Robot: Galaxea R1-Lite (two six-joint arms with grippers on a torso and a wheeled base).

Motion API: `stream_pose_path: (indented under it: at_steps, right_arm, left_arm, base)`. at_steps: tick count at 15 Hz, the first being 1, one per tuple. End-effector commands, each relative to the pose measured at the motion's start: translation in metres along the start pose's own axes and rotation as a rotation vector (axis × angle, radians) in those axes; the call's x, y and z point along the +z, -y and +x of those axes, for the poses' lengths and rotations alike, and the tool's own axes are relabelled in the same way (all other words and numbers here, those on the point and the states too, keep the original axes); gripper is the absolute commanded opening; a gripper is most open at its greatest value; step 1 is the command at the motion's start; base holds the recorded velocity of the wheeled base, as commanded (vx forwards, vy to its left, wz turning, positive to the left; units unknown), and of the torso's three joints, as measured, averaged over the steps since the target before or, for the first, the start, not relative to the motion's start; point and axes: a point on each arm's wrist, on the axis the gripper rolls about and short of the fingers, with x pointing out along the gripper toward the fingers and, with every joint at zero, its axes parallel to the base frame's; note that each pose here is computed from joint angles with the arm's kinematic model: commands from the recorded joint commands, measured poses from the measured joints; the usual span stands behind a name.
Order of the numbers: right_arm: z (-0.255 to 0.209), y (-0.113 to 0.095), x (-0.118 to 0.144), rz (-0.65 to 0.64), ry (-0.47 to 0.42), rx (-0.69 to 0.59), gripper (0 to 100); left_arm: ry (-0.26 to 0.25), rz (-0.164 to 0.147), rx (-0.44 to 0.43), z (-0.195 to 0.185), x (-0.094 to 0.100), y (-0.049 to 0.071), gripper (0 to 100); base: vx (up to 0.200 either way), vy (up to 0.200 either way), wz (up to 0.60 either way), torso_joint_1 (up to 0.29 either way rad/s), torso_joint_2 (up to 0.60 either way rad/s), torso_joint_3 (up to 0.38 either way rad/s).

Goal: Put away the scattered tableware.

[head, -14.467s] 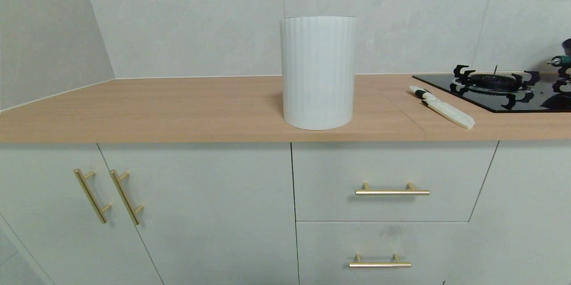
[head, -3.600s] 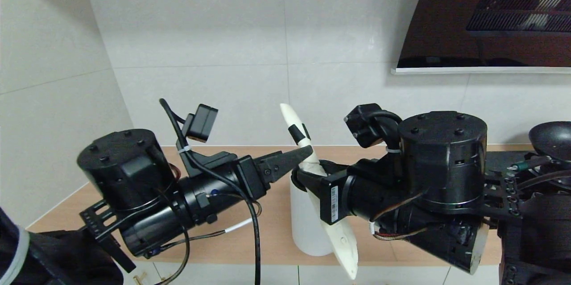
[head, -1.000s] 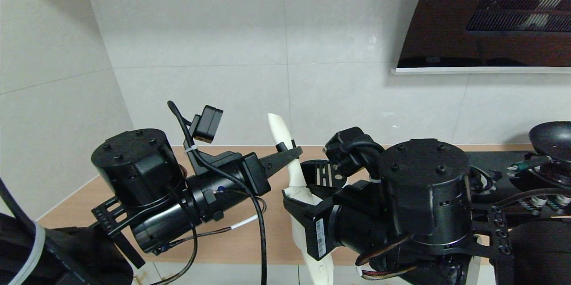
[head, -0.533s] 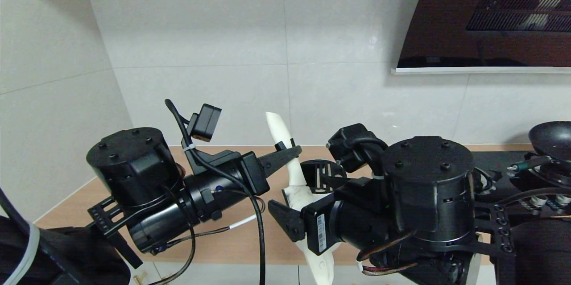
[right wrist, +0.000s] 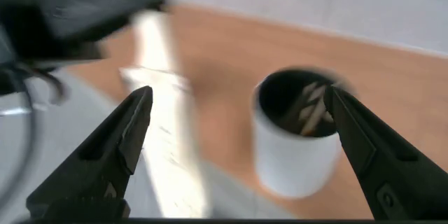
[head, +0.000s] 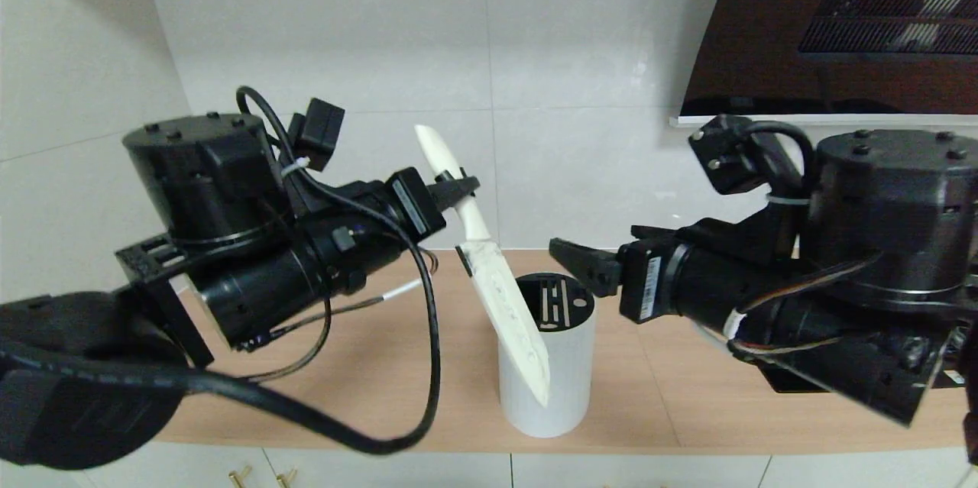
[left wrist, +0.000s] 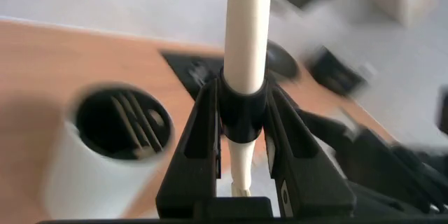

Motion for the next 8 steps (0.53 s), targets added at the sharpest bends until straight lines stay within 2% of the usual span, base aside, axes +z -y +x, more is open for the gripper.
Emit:
stream_pose_path:
  at_steps: [1, 2, 4, 6, 8]
  right_arm:
    - [-0.029, 0.019, 0.023, 0.013, 0.05, -0.038, 100]
    - [-0.033, 0.025, 0.026, 0.013, 0.042, -0.045, 100]
    - [-0.036, 0.03, 0.029, 0.016, 0.044, -0.036, 100]
    - [-0.033, 0.032, 0.027, 0.015, 0.036, -0.048, 100]
    - [-0.029, 0.034, 0.024, 0.013, 0.024, -0.057, 100]
  left_arm:
    - [0.13, 0.053, 0.062, 0.008, 0.039, 0.018, 0]
    - [0.157, 0.081, 0.087, 0.017, 0.044, 0.02, 0]
    - [0.201, 0.177, 0.158, 0.034, 0.041, 0.021, 0]
    - [0.228, 0.235, 0.214, 0.046, 0.032, 0.028, 0]
    - [0.236, 0.278, 0.226, 0.051, 0.017, 0.039, 0]
  base:
    - [0.0, 0.0, 0.0, 0.0, 0.0, 0.0]
    - [0.0, 0.0, 0.0, 0.0, 0.0, 0.0]
    - [0.0, 0.0, 0.0, 0.0, 0.0, 0.0]
    - [0.0, 0.0, 0.0, 0.0, 0.0, 0.0]
    - [0.0, 0.0, 0.0, 0.0, 0.0, 0.0]
